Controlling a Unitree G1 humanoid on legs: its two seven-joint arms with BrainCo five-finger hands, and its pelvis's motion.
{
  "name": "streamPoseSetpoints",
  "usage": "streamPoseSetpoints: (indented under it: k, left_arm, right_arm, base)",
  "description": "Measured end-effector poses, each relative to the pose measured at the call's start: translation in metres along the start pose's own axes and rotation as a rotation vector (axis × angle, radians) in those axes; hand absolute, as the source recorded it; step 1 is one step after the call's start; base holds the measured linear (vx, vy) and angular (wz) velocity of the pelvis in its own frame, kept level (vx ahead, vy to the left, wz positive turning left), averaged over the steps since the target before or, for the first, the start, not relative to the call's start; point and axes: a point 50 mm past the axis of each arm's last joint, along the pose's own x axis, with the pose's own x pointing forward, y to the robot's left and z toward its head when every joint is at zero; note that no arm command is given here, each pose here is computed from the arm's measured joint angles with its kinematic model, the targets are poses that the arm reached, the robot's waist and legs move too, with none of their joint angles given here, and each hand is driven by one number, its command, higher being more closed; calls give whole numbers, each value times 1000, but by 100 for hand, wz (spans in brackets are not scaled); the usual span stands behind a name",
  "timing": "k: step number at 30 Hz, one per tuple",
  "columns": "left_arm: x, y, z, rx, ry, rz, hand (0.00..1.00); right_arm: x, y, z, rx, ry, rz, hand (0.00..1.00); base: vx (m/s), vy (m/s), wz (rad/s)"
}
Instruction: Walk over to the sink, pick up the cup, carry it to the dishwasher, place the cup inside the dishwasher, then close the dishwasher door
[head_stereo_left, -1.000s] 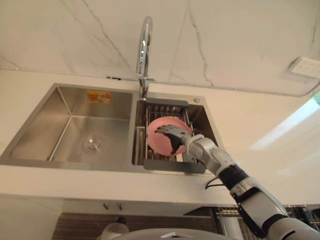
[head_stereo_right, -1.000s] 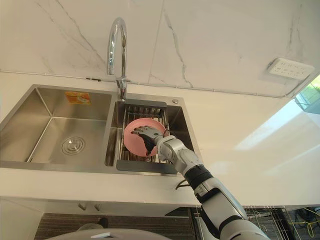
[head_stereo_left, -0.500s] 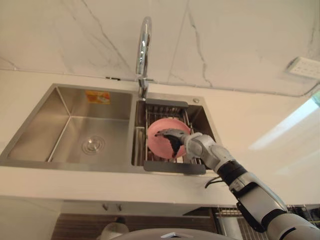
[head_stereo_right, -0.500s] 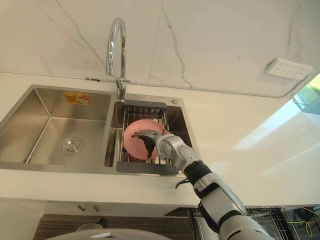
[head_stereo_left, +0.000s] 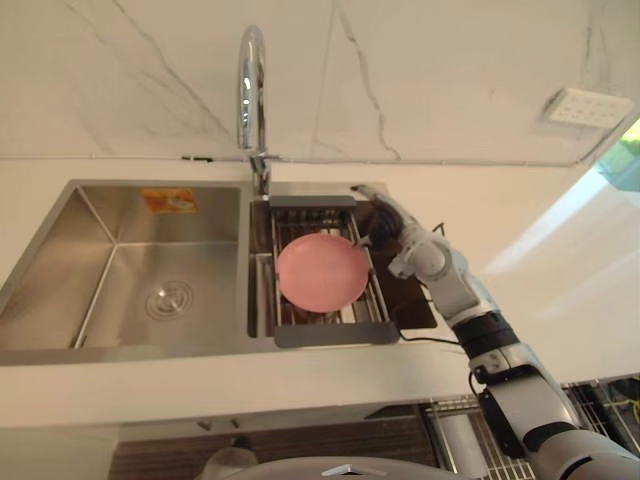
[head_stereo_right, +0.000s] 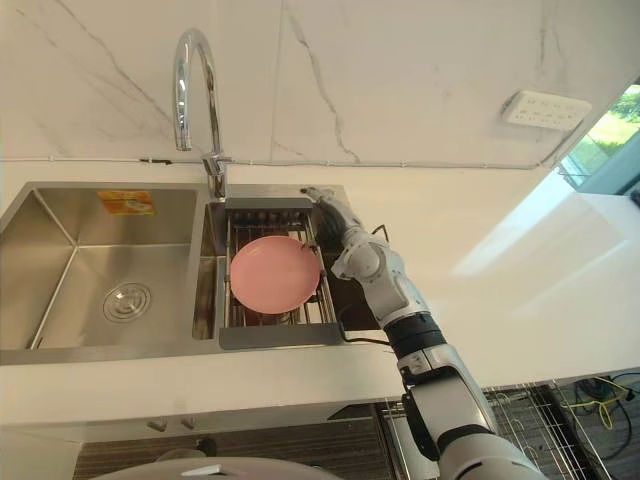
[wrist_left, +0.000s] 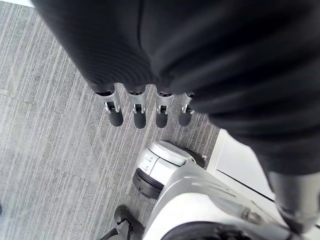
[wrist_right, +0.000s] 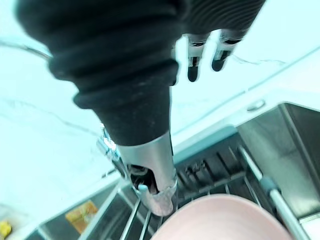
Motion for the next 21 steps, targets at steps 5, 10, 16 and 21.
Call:
streamPoseSetpoints:
  k: [5, 10, 16, 21]
  left_arm:
    - [0, 0, 0, -7, -1, -2, 0]
    - [0, -1, -2, -2, -4, 0, 0]
    - [1, 0, -8, 12, -4, 9, 0]
    - [1, 1, -9, 14, 0, 10, 0]
  right_arm:
    - [-8, -6, 3, 48, -34, 3, 0]
    - [-20, 0, 13, 54, -125, 127, 0]
    - [-26, 8, 12, 41, -136, 222, 0]
    - [-34, 23, 4, 49, -107, 287, 0]
  base:
    - [-2, 5, -7]
    - [-26, 5, -5]
    - [0, 0, 0]
    - [0, 0, 0]
